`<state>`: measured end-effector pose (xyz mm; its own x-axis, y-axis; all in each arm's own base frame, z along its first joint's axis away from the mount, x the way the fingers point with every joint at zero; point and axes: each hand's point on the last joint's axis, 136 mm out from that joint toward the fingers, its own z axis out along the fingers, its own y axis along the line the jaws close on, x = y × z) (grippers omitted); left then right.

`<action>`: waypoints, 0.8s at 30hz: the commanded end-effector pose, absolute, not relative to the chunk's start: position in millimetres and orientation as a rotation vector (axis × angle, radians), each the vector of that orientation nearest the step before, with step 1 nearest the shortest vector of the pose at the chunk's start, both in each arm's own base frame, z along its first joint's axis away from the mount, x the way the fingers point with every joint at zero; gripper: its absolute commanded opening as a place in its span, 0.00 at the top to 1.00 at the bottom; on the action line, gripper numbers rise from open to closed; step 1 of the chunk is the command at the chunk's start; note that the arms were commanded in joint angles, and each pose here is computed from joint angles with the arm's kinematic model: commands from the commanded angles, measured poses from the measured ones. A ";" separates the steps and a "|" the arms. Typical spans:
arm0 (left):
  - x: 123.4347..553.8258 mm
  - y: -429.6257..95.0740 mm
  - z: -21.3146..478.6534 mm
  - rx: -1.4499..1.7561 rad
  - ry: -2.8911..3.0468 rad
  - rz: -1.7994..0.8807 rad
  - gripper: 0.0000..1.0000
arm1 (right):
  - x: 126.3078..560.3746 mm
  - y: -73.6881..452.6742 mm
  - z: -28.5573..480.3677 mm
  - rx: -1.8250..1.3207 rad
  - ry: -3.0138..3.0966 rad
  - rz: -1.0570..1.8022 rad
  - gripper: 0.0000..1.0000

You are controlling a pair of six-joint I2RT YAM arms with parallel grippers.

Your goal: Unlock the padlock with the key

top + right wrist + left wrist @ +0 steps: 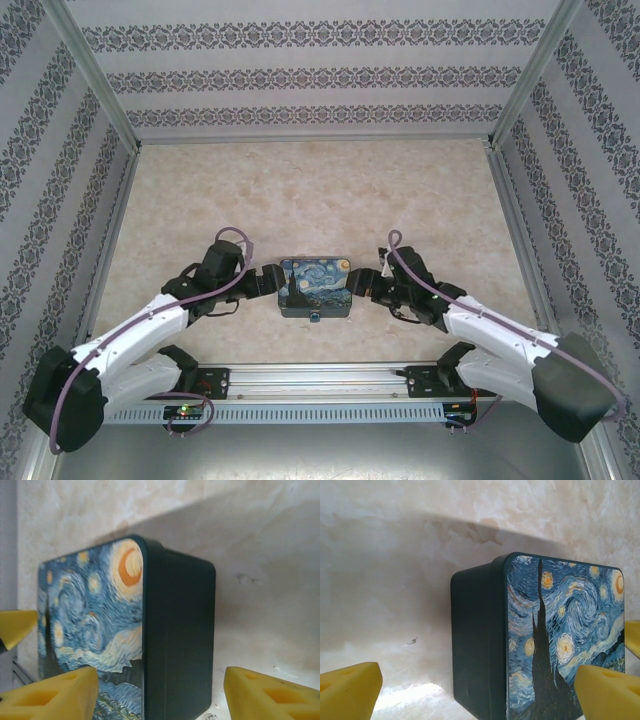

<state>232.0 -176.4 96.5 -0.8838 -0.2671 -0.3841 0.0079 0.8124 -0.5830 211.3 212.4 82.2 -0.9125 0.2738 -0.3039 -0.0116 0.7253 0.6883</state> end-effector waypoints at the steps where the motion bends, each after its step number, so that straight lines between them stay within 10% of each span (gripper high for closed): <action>1: 243.9 -192.8 106.6 -0.180 2.469 -0.888 0.07 | 221.2 223.0 90.9 0.199 2.512 0.973 0.36; 8: 252.9 -217.6 95.4 -0.142 2.497 -0.952 0.28 | 226.6 233.5 91.0 0.182 2.522 0.951 0.48; 24: 306.1 -244.7 86.4 -0.121 2.502 -0.874 0.30 | 273.7 238.7 95.6 0.255 2.489 0.953 0.77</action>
<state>289.7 -228.6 73.5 -0.8960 -0.2504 -0.3667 0.0123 0.8115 -0.5843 259.5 224.4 81.7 -0.8832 0.3340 -0.3292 0.0516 0.7669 0.6397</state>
